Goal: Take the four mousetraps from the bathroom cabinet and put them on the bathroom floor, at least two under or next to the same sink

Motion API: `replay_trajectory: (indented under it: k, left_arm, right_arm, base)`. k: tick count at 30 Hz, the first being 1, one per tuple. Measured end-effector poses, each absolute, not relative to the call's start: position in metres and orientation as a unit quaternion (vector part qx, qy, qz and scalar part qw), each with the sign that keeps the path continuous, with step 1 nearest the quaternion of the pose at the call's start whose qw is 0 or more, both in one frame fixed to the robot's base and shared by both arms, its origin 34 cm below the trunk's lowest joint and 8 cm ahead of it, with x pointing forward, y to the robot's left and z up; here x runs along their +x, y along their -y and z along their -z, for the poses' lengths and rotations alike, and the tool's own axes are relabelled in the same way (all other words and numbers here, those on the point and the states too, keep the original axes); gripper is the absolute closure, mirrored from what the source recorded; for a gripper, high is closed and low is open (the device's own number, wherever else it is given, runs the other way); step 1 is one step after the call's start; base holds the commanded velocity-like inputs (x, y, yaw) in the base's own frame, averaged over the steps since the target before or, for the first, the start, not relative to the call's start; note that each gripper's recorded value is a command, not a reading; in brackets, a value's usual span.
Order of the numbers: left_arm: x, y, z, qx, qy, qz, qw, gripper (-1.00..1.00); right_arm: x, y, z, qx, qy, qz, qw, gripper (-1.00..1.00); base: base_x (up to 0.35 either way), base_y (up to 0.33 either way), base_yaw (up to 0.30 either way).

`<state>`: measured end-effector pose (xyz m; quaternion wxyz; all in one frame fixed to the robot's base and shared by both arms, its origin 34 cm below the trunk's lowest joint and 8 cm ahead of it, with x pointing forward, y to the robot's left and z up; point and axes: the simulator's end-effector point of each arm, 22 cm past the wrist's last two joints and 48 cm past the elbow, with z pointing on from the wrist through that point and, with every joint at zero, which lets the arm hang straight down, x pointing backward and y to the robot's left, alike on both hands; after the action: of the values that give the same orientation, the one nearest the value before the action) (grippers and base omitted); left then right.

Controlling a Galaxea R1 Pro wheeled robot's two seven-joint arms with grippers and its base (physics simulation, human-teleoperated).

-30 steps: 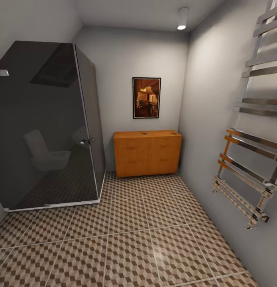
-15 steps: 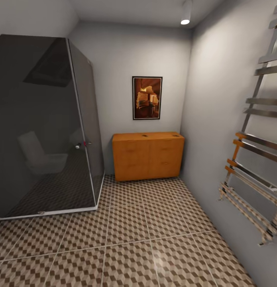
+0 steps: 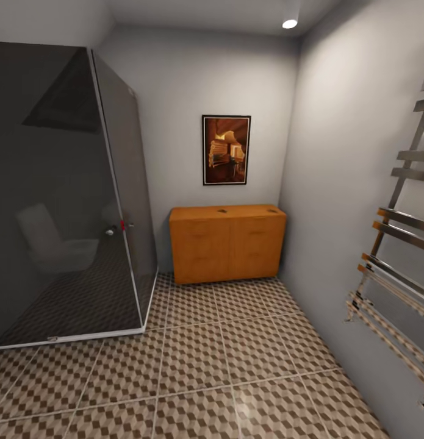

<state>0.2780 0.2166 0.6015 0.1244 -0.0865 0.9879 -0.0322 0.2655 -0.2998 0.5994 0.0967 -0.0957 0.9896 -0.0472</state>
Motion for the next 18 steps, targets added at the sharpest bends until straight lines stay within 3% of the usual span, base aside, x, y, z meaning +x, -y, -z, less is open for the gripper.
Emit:
replay_trajectory:
  k: [18]
  left_arm:
    - [0.2777,-0.2166,-0.6014,-0.086,-0.988,0.032,0.124,-1.00]
  right_arm:
    - [0.2690,0.3009,-0.6002,-0.097,-0.989,0.048,0.103,-1.00]
  base:
    - [0.322,0.000,0.000]
